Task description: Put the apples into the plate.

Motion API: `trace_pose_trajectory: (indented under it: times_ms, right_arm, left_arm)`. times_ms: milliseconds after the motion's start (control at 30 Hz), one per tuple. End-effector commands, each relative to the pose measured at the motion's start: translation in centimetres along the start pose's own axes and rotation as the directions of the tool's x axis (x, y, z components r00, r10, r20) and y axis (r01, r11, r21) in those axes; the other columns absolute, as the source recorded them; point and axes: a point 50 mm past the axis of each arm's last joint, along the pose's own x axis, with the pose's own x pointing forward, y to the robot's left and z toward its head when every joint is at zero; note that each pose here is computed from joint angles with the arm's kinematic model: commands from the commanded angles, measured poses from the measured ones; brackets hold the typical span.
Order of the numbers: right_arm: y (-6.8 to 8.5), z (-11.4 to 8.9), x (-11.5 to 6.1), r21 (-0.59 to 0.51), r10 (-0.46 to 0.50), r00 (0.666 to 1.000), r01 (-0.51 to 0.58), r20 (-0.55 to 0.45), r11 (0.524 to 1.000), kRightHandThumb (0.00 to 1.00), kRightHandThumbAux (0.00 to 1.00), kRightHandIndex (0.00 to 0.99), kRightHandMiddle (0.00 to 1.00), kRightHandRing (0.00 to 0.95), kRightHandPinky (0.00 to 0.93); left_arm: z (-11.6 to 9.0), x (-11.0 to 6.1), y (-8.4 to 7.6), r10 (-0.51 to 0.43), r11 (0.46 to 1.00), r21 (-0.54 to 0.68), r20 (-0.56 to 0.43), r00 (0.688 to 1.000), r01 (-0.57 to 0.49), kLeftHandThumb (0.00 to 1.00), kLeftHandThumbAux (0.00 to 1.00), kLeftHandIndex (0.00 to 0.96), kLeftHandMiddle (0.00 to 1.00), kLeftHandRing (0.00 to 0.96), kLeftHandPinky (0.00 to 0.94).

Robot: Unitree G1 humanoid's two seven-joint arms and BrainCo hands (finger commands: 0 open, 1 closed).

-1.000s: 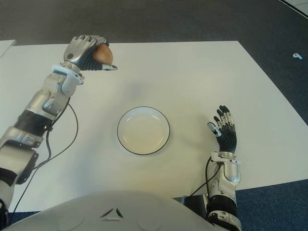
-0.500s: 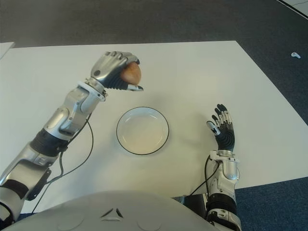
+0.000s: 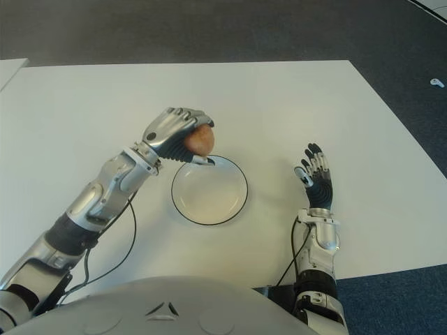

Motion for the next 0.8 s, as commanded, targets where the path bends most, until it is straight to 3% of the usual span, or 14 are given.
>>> trace_pose_trajectory:
  times_ms: [33,333,533,800]
  right_arm:
    - [2.5,-3.9,-3.9,0.127,-0.041,0.983,0.064,-0.18,0.99,0.158,0.52,0.083,0.056,0.009,0.0]
    - [3.1,-3.8,-4.0,0.125,-0.028,0.985,0.051,-0.173,0.991,0.169,0.504,0.09,0.051,0.0,0.0]
    - [3.4,-3.8,-3.9,0.127,-0.026,0.984,0.049,-0.174,0.991,0.177,0.496,0.087,0.044,0.0,0.0]
    - [3.5,-3.7,-3.7,0.129,-0.035,0.984,0.058,-0.173,0.99,0.178,0.501,0.087,0.051,0.0,0.0]
  left_arm:
    - [0.8,-0.1,-0.3,-0.017,1.0,0.008,0.019,1.0,0.017,0.858,0.664,0.405,0.536,0.828,0.789]
    - [1.8,0.0,-1.6,-0.017,0.997,0.081,0.051,0.999,0.013,0.857,0.663,0.406,0.535,0.826,0.811]
    - [1.9,0.0,-2.1,-0.067,0.992,0.112,0.034,0.997,0.063,0.857,0.662,0.409,0.536,0.825,0.813]
    - [1.6,-0.7,-3.5,-0.103,0.992,0.078,0.017,0.995,0.102,0.855,0.663,0.406,0.532,0.821,0.807]
